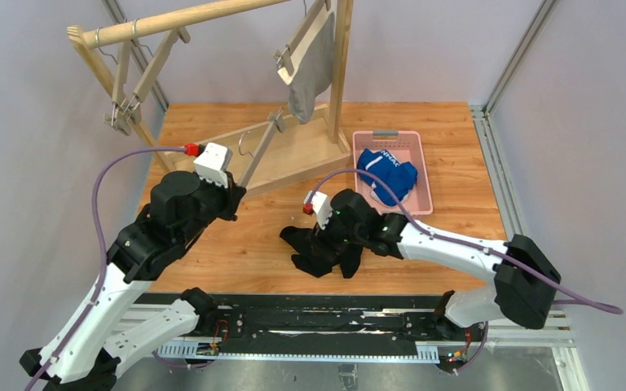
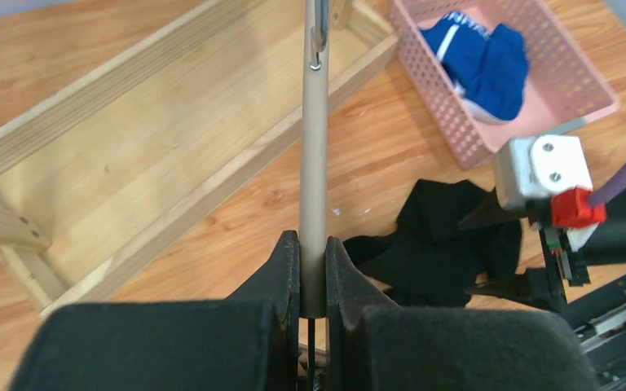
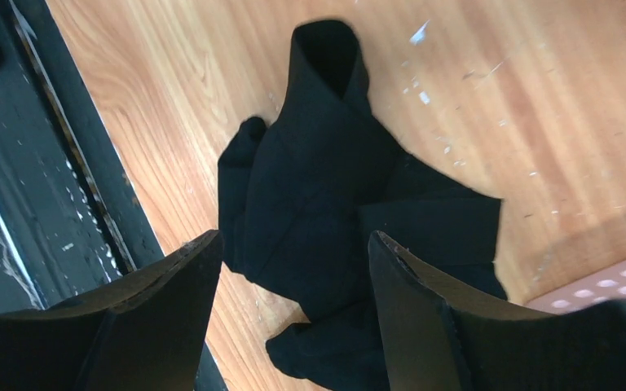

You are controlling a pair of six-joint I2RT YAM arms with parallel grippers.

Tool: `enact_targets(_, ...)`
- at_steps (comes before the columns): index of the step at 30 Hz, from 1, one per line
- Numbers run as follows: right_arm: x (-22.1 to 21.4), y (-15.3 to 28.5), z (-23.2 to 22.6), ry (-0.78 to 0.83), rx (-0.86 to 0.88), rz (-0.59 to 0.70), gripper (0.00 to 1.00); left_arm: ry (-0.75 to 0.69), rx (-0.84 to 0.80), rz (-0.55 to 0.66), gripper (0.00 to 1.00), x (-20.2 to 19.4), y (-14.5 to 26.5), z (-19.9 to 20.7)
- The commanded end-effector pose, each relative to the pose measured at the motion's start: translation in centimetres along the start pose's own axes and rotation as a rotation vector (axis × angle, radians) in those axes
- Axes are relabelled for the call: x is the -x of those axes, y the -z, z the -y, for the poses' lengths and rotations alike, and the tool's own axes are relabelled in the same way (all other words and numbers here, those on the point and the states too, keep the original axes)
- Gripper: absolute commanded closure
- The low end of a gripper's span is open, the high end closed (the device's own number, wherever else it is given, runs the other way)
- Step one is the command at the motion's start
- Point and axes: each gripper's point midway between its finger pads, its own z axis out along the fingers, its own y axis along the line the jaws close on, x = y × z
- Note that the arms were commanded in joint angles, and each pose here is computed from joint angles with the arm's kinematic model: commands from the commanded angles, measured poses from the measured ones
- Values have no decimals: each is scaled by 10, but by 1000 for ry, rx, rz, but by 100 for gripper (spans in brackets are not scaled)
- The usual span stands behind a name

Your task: Remove the underwear clipped to the hanger

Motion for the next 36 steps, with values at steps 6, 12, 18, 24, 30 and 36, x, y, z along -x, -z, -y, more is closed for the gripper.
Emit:
enact_targets(6, -22, -32, -22, 50, 90, -125, 33, 47, 124, -14, 100, -2, -20, -32)
enact_targets(12, -49, -47, -32, 47, 137, -210, 34, 80, 168, -3, 100, 6, -32, -52)
enact_targets(18, -75, -66, -25, 19, 102, -305, 39, 109, 116, -9, 100, 24, -61, -58)
enact_targets(24, -92, -81, -18, -21, 59, -386, 75, 69, 134, 0, 100, 57, -73, -68)
enact_targets(30, -86, -76, -8, -31, -12, -396, 100, 66, 130, 41, 100, 91, -69, -76)
enact_targets(36, -21, -30, 24, 9, -215, -220, 99, 60, 145, 95, 100, 118, -58, -78)
